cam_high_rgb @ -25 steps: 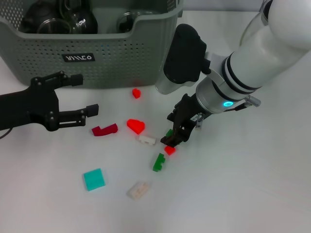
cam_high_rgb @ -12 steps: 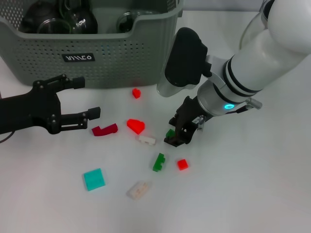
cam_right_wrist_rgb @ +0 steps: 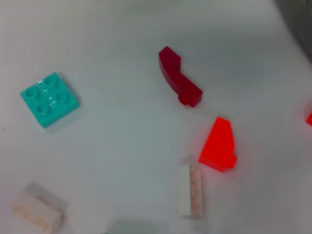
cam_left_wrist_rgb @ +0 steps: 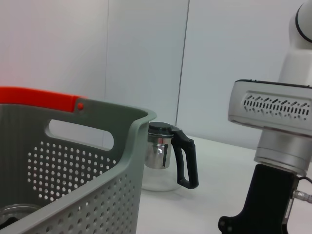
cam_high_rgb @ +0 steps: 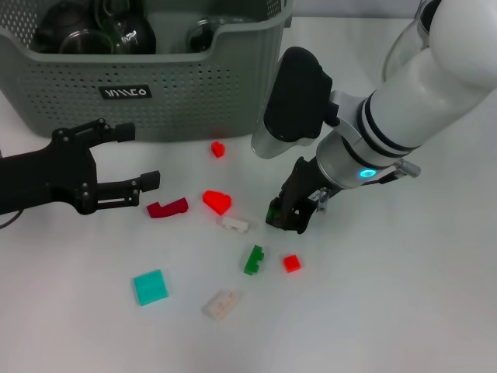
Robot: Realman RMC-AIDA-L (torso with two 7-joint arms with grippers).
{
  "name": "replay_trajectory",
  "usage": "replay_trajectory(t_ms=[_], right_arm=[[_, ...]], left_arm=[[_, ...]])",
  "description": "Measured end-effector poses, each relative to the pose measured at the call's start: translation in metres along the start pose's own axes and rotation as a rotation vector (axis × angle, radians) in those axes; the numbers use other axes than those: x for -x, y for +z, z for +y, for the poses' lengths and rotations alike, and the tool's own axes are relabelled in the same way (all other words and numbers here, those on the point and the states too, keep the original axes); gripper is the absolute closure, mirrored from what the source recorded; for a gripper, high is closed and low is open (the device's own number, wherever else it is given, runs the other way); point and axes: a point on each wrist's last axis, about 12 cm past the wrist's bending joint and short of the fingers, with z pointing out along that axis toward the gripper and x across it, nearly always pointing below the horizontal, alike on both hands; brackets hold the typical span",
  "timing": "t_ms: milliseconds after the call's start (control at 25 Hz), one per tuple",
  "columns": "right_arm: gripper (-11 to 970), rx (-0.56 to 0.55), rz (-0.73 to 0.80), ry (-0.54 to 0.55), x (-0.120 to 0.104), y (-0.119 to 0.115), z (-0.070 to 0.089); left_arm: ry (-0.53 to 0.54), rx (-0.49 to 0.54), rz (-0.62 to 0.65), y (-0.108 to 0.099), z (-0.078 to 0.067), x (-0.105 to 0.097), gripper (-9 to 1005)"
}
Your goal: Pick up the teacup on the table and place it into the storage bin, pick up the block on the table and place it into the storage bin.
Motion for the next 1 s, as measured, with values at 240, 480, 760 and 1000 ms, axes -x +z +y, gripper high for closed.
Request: replay_trajectory(t_ms=[240,480,760,1000], right_arm=[[756,0.024,-0.028,-0.001,0.006,-0.014,0.005],[740,0.037,-0.134,-0.022,0.033,-0.068,0.009],[717,-0.033,-0.297,-0.116,0.091,-0.127,0.007],[697,-0.178,-0.456,-0.159,0.138,-0.131,-0.016]], left_arm=[[0.002,-0.002,0.001,-0.002,0.000,0.000,121],[0.004,0.012,0.012,-0.007,0.001,-0.001,121],[0.006,0.037,0.019,-0.014,0.002,-0.003,120],[0.005,0.044,0.015,-0.015,0.002,-0.004,120]])
